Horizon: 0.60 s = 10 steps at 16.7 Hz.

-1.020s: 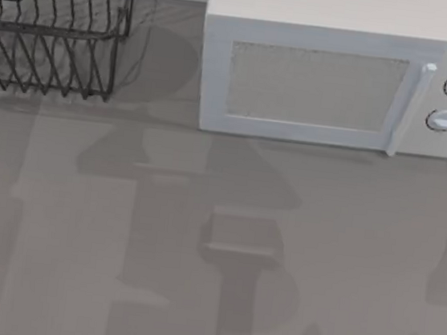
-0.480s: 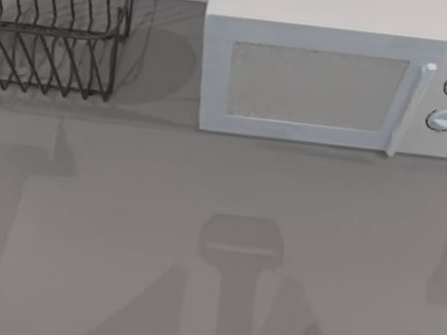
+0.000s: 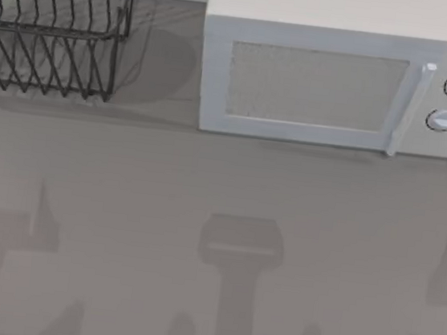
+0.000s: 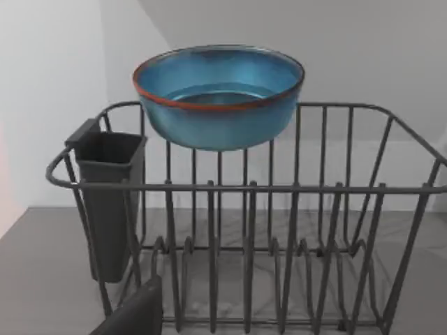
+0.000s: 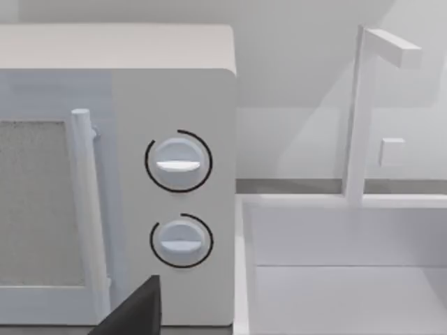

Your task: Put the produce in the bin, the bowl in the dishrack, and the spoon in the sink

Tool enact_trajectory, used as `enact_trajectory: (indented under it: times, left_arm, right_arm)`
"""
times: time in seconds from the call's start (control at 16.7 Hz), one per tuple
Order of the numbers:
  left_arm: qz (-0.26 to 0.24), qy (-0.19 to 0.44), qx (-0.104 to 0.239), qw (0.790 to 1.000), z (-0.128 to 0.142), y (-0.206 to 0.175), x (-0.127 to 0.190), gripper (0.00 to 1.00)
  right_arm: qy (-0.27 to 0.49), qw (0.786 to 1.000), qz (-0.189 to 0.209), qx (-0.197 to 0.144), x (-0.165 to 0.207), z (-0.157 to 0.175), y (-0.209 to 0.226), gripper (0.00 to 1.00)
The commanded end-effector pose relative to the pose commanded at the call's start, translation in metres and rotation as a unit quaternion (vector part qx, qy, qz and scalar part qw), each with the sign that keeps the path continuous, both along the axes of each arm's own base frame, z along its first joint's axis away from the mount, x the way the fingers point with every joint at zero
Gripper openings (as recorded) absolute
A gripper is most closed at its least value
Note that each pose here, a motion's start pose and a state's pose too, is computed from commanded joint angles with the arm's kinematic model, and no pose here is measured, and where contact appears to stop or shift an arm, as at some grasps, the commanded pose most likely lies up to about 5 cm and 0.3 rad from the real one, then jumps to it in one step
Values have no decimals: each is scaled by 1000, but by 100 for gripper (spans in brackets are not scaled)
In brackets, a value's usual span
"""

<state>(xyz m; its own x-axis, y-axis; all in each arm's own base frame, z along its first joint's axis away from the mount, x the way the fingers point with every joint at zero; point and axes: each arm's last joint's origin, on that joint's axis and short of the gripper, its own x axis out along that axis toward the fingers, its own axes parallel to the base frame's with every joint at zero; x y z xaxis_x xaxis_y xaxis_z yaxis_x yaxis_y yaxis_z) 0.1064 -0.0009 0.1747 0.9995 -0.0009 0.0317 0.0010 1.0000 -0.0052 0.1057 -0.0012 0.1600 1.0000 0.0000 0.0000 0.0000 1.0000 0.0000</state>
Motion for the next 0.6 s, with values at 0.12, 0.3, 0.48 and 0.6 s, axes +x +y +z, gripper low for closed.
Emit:
enact_trajectory:
  times: [0.12, 0.3, 0.48, 0.6]
  left_arm:
    - [0, 14, 2, 1000, -13, 0, -1, 100]
    - [0, 16, 3, 1000, -15, 0, -1, 100]
    - [0, 16, 3, 1000, -15, 0, -1, 100]
    - [0, 16, 3, 1000, -15, 0, -1, 100]
  right_arm:
    - [0, 1000, 0, 0, 0, 0, 0, 100]
    - [0, 1000, 0, 0, 0, 0, 0, 100]
    - [0, 1000, 0, 0, 0, 0, 0, 100]
    - [14, 1000, -8, -15, 1, 1, -1, 100]
